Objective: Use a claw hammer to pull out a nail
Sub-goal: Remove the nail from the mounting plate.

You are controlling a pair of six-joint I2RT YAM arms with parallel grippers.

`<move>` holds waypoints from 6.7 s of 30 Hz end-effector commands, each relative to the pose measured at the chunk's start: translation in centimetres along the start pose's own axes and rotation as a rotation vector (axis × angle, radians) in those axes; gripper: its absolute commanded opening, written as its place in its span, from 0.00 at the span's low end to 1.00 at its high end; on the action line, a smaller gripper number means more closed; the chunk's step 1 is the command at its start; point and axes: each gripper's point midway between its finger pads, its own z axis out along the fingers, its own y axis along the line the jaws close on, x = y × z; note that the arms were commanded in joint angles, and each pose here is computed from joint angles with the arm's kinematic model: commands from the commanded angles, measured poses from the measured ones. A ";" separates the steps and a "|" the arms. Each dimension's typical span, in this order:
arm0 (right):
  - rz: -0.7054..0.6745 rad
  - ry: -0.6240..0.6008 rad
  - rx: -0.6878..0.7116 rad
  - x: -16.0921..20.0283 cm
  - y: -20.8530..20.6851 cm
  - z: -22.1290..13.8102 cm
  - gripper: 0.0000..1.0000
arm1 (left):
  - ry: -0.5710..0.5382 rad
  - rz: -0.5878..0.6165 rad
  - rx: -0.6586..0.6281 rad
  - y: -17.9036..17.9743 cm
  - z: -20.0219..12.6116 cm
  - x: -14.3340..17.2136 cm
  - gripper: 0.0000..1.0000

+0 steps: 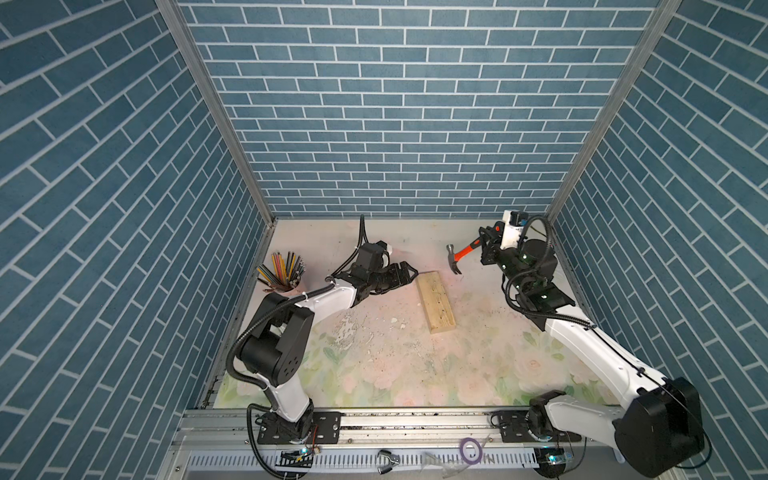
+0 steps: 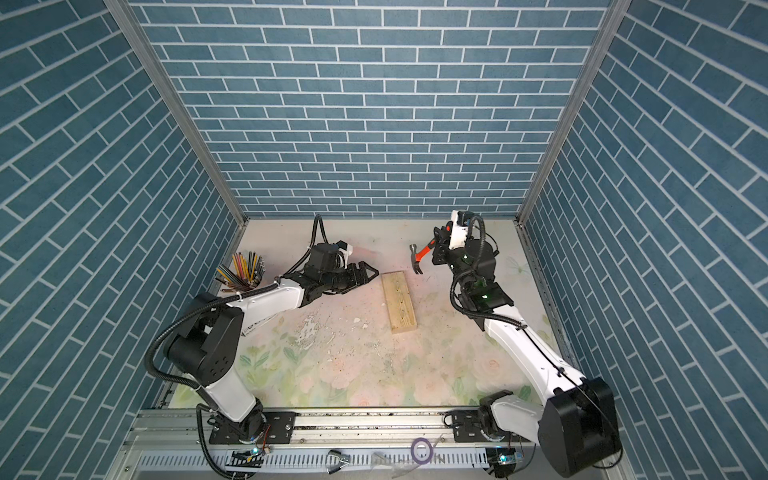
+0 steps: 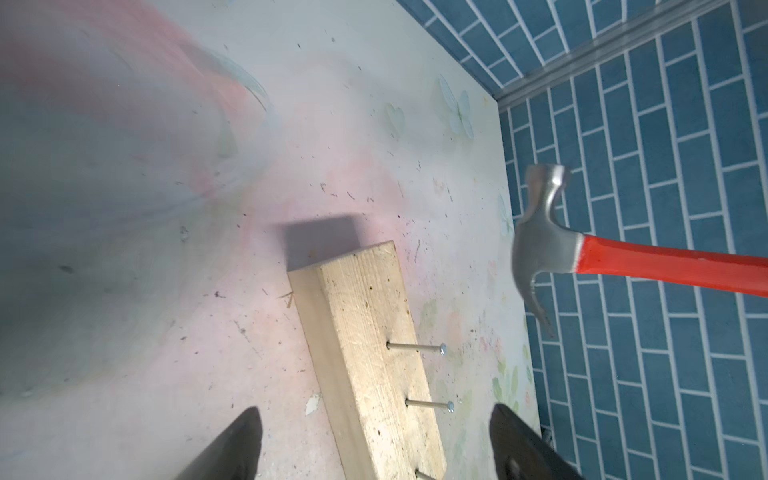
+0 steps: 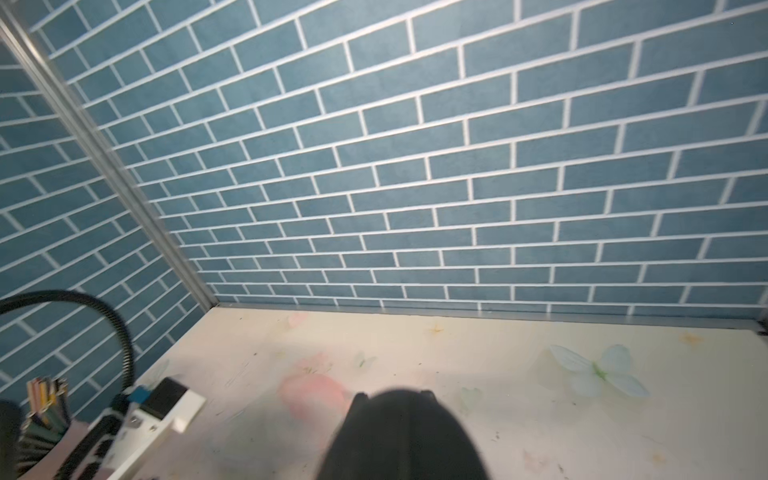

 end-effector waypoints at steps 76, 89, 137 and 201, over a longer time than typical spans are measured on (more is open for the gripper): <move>-0.144 -0.201 0.087 3.6 5.3 2.3 0.00 | 0.193 -0.252 -0.038 4.7 7.0 10.2 0.31; -0.166 -0.118 0.027 4.9 6.8 1.5 0.00 | 0.201 -0.250 -0.037 4.5 7.4 10.1 0.31; -0.215 0.350 0.161 5.5 5.8 5.8 0.00 | 0.212 -0.246 -0.124 6.7 7.4 10.8 0.33; -0.278 0.767 0.094 5.4 5.6 10.6 0.00 | 0.248 -0.065 -0.513 13.4 5.9 12.8 0.36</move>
